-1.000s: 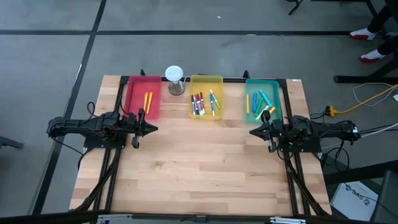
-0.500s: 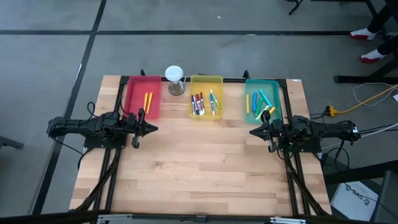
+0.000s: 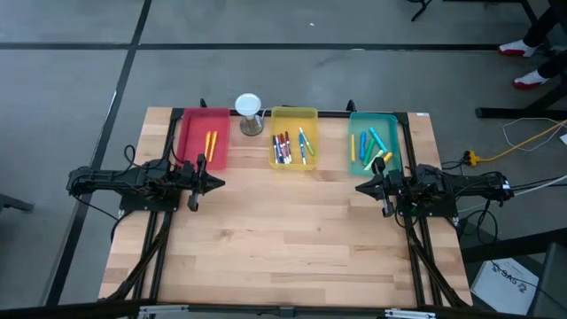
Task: Pick & Place Markers
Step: Return to Home Position
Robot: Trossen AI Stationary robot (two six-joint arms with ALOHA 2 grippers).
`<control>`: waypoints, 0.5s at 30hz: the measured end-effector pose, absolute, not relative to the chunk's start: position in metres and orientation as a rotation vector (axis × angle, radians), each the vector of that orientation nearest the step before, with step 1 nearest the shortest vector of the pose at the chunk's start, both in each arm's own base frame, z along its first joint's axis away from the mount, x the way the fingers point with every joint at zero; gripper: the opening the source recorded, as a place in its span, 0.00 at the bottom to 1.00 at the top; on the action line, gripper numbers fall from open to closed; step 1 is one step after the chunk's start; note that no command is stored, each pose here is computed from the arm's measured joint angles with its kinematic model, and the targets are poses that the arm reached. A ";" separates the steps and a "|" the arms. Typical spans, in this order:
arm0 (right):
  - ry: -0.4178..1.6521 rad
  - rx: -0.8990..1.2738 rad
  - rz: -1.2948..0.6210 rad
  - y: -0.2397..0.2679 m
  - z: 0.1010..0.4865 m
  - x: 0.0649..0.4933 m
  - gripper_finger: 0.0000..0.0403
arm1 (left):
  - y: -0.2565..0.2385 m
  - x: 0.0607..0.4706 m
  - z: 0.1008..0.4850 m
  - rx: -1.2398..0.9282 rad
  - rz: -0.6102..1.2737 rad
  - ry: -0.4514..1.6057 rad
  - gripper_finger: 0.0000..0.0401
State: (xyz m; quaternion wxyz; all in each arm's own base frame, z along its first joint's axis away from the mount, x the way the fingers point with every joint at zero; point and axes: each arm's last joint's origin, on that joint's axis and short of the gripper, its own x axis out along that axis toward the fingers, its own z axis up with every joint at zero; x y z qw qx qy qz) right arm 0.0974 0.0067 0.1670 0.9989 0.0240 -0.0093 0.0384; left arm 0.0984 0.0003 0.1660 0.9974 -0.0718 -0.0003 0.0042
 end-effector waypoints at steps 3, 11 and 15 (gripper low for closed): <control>-0.019 0.046 0.077 0.007 0.167 0.097 0.05 | 0.000 0.098 0.166 -0.144 0.008 0.000 0.03; -0.019 0.048 0.077 0.007 0.167 0.097 0.05 | 0.000 0.098 0.166 -0.144 0.008 -0.001 0.02; -0.019 0.047 0.076 0.007 0.167 0.097 0.05 | 0.000 0.098 0.166 -0.144 0.008 -0.001 0.02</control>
